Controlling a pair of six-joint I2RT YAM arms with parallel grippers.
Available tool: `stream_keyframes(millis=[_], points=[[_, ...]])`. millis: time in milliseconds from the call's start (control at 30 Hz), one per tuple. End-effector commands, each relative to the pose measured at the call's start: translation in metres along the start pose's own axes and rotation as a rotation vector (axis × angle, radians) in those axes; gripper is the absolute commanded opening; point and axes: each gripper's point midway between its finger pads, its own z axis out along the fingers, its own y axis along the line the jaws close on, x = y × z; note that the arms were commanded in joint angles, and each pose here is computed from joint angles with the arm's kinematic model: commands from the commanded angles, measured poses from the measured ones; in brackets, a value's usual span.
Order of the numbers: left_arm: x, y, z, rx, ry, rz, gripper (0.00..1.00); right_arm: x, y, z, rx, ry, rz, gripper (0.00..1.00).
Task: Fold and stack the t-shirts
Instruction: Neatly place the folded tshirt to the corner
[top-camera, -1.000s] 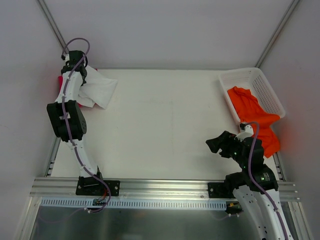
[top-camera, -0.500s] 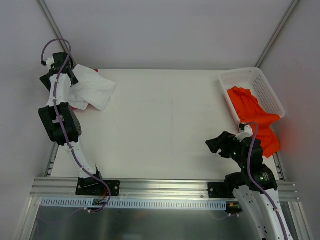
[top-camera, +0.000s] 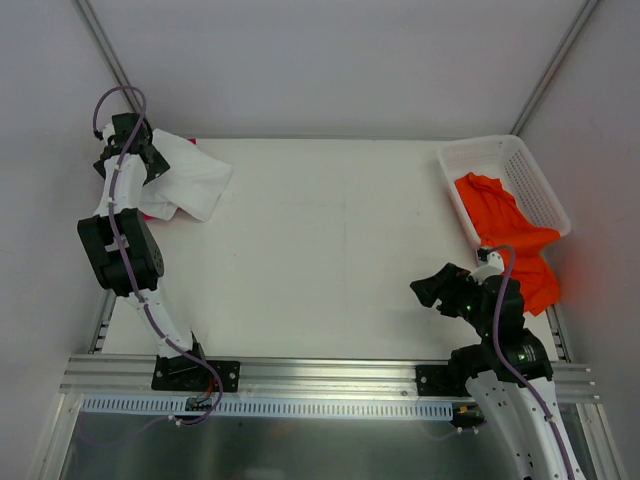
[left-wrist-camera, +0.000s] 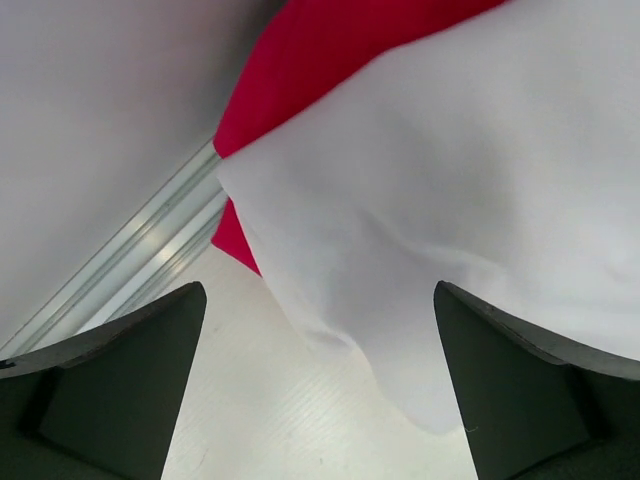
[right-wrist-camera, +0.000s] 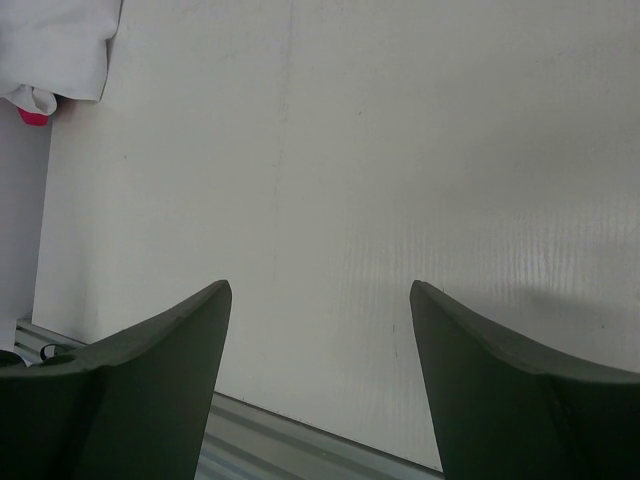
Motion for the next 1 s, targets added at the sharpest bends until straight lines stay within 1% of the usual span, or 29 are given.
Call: stream_keyframes(millis=[0, 33, 133, 167, 200, 233, 300, 333, 367, 400, 467, 500, 533, 567, 600, 633, 667, 700, 767, 800, 833, 867, 900, 967], points=[[-0.053, -0.023, -0.076, 0.159, -0.203, -0.087, 0.99, -0.005, 0.010, -0.001, -0.050, -0.030, 0.008, 0.76], [-0.058, -0.021, -0.092, 0.173, -0.239, -0.110, 0.99, -0.004, 0.008, 0.000, -0.048, -0.027, 0.009, 0.76], [-0.062, -0.016, -0.113, 0.178, -0.285, -0.148, 0.99, -0.002, 0.008, -0.001, -0.047, -0.024, 0.012, 0.76], [-0.068, -0.014, -0.131, 0.198, -0.321, -0.162, 0.99, -0.002, 0.008, -0.001, -0.049, -0.021, 0.014, 0.76], [-0.066, -0.013, -0.137, 0.208, -0.330, -0.162, 0.99, -0.002, 0.009, -0.002, -0.052, -0.019, 0.014, 0.76], [-0.074, -0.012, -0.156, 0.235, -0.370, -0.173, 0.99, -0.002, 0.010, -0.002, -0.054, -0.017, 0.016, 0.76], [-0.068, -0.018, -0.170, 0.265, -0.381, -0.161, 0.99, -0.003, 0.011, -0.002, -0.054, -0.017, 0.016, 0.76], [-0.070, -0.016, -0.186, 0.290, -0.406, -0.171, 0.99, -0.003, 0.011, -0.003, -0.053, -0.014, 0.014, 0.76], [-0.068, -0.020, -0.193, 0.307, -0.413, -0.168, 0.99, -0.006, 0.012, -0.005, -0.052, -0.017, 0.004, 0.76], [-0.058, -0.032, -0.202, 0.357, -0.399, -0.148, 0.99, -0.004, 0.010, -0.005, -0.036, -0.001, 0.001, 0.76], [-0.051, -0.046, -0.227, 0.460, -0.398, -0.151, 0.99, -0.005, 0.008, -0.009, -0.015, 0.012, -0.036, 0.76], [-0.034, -0.063, -0.236, 0.539, -0.367, -0.114, 0.99, -0.008, 0.010, -0.016, -0.004, 0.019, -0.051, 0.76], [-0.029, -0.070, -0.251, 0.593, -0.370, -0.099, 0.99, -0.008, 0.010, -0.019, 0.002, 0.032, -0.068, 0.77], [-0.021, -0.075, -0.255, 0.626, -0.360, -0.081, 0.99, -0.015, 0.015, -0.026, -0.011, 0.021, -0.110, 0.80], [-0.004, -0.093, -0.272, 0.705, -0.339, -0.028, 0.99, -0.010, 0.013, -0.031, 0.003, 0.049, -0.119, 0.82], [0.000, -0.094, -0.287, 0.748, -0.349, -0.013, 0.99, -0.011, 0.014, -0.034, 0.006, 0.058, -0.122, 0.84], [0.009, -0.098, -0.293, 0.778, -0.340, 0.010, 0.99, -0.008, 0.014, -0.038, 0.010, 0.076, -0.125, 0.87], [0.020, -0.104, -0.311, 0.853, -0.330, 0.046, 0.99, -0.013, 0.021, -0.045, -0.002, 0.065, -0.125, 0.89], [0.037, -0.109, -0.321, 0.924, -0.292, 0.081, 0.99, -0.017, 0.024, -0.053, -0.003, 0.049, -0.120, 0.91], [0.045, -0.108, -0.333, 0.981, -0.281, 0.102, 0.99, -0.024, 0.030, -0.060, -0.022, 0.021, -0.124, 0.92], [0.059, -0.111, -0.343, 1.046, -0.246, 0.135, 0.99, -0.028, 0.033, -0.066, -0.037, -0.012, -0.127, 0.93], [0.074, -0.110, -0.340, 1.061, -0.221, 0.168, 0.99, -0.031, 0.036, -0.069, -0.047, -0.031, -0.129, 0.94], [0.080, -0.105, -0.348, 1.085, -0.225, 0.181, 0.99, -0.035, 0.040, -0.076, -0.061, -0.055, -0.133, 0.95], [0.101, -0.103, -0.354, 1.135, -0.178, 0.218, 0.99, -0.036, 0.043, -0.082, -0.075, -0.071, -0.132, 0.98]])
